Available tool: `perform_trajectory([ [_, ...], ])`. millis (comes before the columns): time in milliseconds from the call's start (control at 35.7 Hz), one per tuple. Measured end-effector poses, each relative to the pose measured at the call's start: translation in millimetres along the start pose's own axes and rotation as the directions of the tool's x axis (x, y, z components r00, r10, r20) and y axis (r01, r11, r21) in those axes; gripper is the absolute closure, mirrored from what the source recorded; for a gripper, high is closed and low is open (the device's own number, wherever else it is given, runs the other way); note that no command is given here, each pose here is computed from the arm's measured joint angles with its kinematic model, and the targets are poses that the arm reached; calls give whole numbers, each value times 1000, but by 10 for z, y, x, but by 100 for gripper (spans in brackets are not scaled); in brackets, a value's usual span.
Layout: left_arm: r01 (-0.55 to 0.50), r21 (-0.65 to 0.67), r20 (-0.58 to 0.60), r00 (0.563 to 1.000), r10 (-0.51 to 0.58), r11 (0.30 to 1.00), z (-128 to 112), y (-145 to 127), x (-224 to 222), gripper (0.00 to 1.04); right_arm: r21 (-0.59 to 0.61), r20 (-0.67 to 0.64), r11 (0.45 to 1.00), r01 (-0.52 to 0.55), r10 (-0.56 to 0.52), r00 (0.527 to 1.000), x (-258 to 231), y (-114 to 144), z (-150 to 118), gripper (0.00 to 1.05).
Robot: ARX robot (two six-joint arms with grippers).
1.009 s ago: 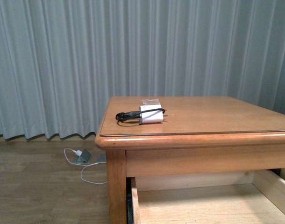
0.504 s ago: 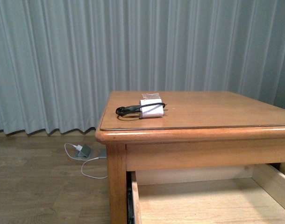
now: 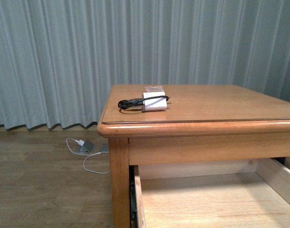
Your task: Put charger into drawer
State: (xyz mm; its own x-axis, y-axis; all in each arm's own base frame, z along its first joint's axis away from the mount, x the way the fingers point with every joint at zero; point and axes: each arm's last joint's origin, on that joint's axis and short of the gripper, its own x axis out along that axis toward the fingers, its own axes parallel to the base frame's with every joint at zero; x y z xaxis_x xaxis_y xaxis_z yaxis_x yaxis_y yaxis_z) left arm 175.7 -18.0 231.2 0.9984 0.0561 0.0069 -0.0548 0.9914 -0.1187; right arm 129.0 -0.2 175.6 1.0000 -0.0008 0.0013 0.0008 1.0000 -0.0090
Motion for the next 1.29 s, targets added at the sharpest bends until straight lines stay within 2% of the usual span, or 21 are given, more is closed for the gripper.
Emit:
perform_trajectory([
  [168, 148, 72, -52, 988, -145, 986, 234, -237, 546, 6, 0, 0, 1000, 0, 0, 1000, 0, 0, 0, 9],
  [280, 281, 118, -79, 959, -273, 952, 366, -484, 1024, 6, 0, 0, 1000, 0, 0, 1000, 0, 0, 0, 9],
  [476, 454, 207, -126, 891, -436, 867, 353, -908, 1675, 6, 0, 0, 1000, 0, 0, 1000, 0, 0, 0, 9],
  [644, 538, 252, -159, 843, -514, 805, 271, -1184, 2095, 6, 0, 0, 1000, 0, 0, 1000, 0, 0, 0, 9],
  [785, 580, 245, -182, 814, -551, 776, 210, -1274, 2281, 6, 0, 0, 1000, 0, 0, 1000, 0, 0, 0, 9],
  [1037, 675, 246, -256, 738, -625, 696, 10, -1425, 2471, 6, 0, 0, 1000, 0, 0, 1000, 0, 0, 0, 9],
  [1289, 698, 268, -282, 715, -639, 663, -142, -1566, 2594, 6, 0, 0, 1000, 0, 0, 1000, 0, 0, 0, 9],
])
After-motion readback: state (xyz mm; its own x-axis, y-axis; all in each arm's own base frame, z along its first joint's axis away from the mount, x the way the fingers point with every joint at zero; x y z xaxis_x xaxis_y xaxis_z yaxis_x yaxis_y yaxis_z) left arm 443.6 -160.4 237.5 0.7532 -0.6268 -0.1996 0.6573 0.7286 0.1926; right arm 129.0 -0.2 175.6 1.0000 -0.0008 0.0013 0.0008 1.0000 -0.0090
